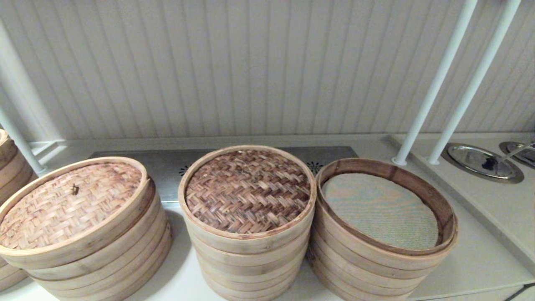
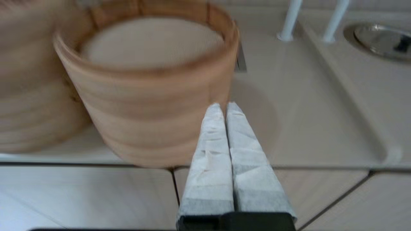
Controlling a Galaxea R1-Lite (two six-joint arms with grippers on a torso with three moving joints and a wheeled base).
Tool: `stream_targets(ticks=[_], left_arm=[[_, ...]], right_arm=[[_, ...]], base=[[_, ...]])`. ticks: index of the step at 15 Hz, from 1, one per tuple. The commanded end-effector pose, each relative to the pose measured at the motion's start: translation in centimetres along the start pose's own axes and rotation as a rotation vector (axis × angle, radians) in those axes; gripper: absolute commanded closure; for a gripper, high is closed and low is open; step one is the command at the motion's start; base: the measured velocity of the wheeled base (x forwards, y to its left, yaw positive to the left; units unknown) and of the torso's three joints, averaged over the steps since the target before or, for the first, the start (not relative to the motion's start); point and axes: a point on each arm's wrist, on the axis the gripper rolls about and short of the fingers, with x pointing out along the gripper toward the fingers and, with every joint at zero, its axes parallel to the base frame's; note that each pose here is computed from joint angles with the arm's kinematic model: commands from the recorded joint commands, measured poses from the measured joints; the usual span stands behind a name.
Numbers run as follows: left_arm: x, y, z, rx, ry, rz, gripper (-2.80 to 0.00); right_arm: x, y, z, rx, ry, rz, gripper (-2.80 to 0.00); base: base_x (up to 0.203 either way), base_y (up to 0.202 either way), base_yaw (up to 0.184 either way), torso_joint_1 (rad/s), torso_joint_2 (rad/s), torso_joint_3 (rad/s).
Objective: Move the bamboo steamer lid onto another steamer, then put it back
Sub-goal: Pick up the steamer
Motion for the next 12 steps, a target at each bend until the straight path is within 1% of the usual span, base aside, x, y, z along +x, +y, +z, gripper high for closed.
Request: stream_targets(ticks=[1, 3, 4, 6, 7, 9, 11, 12], left_arm=[[0.0, 0.0, 0.0, 0.0, -0.001, 0.001, 0.0], [0.0, 0.0, 0.0, 0.0, -0.001, 0.001, 0.0], [0.0, 0.0, 0.0, 0.0, 0.001, 0.001, 0.0], [0.0, 0.0, 0.0, 0.0, -0.001, 0.001, 0.0], [0.0, 0.0, 0.0, 0.0, 0.0, 0.001, 0.0], [0.0, 0.0, 0.0, 0.0, -0.001, 0.001, 0.0], [0.0, 0.0, 0.0, 0.0, -0.001, 0.001, 0.0], [0.0, 0.0, 0.0, 0.0, -0.001, 0.001, 0.0]], right_arm=[[3.0, -0.1, 4.6, 0.003, 0.079, 0.012, 0.0], [5.8, -0.1, 8.3, 0.015, 0.101, 0.04, 0.0], [7.4, -0.1, 10.4, 0.028, 0.102, 0.069, 0.0], [11.2, 0.1, 13.4, 0.055, 0.13, 0.125, 0.0], [13.6, 0.4, 14.5, 0.065, 0.158, 0.155, 0.0], [17.8, 1.4, 15.6, 0.077, 0.205, 0.219, 0.0], [21.8, 3.5, 16.2, 0.093, 0.252, 0.303, 0.0], [23.8, 5.0, 16.2, 0.095, 0.275, 0.35, 0.0]], base=[[0.0, 0.0, 0.0, 0.0, 0.0, 0.0], [0.0, 0.0, 0.0, 0.0, 0.0, 0.0], [0.0, 0.0, 0.0, 0.0, 0.0, 0.0], [0.0, 0.0, 0.0, 0.0, 0.0, 0.0], [0.0, 0.0, 0.0, 0.0, 0.0, 0.0], [0.0, 0.0, 0.0, 0.0, 0.0, 0.0], [0.0, 0.0, 0.0, 0.0, 0.0, 0.0], [0.0, 0.0, 0.0, 0.0, 0.0, 0.0]])
